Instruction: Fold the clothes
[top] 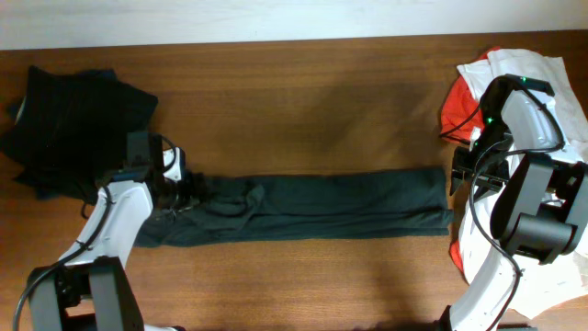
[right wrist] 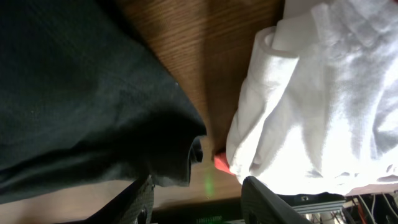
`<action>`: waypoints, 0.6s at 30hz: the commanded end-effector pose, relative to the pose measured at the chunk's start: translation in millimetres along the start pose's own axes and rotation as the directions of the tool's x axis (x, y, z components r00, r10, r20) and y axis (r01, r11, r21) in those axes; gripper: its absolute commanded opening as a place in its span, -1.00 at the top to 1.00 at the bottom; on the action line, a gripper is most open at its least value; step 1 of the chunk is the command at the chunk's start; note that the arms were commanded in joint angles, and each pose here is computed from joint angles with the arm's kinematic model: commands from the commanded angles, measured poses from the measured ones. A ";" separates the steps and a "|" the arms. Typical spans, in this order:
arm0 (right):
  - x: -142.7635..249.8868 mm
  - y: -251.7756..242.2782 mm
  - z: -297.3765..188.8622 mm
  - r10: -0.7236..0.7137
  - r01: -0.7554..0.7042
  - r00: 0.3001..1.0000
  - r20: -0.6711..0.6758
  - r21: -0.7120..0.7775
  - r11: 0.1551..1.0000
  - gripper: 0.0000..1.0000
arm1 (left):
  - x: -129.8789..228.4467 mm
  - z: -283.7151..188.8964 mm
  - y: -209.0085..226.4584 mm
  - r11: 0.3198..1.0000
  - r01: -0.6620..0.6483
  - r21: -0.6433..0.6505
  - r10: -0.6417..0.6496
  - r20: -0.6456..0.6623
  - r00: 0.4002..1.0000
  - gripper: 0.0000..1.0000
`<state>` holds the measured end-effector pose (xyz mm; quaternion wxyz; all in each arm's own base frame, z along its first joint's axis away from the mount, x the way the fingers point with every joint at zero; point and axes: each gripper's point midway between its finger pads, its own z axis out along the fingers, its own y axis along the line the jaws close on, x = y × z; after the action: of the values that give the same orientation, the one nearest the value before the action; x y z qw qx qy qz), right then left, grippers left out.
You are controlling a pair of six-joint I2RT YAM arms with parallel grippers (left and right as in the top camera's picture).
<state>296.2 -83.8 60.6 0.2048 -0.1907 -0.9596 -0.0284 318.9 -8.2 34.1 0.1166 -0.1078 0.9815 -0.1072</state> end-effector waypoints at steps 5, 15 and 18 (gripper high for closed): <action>-0.6 10.6 -0.3 -0.060 0.060 0.998 0.007 -0.048 0.997 -0.05 | 11.1 0.2 64.0 0.979 0.182 -0.086 -0.182 0.010 0.983 -0.54; 1.7 26.4 28.5 -0.231 0.229 0.973 0.012 -0.181 0.956 -0.07 | -39.1 -55.9 37.5 0.972 0.189 0.137 -0.208 0.133 0.969 -0.68; 2.9 27.4 58.9 -0.256 0.253 0.967 0.010 -0.187 0.949 -0.11 | -33.2 -60.0 35.7 0.972 0.192 0.136 -0.208 0.120 0.971 -0.72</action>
<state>291.9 -56.6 19.4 0.1828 -0.0985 -0.9700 -0.1263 326.9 48.4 77.2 0.1665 -0.2088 0.9509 -0.1563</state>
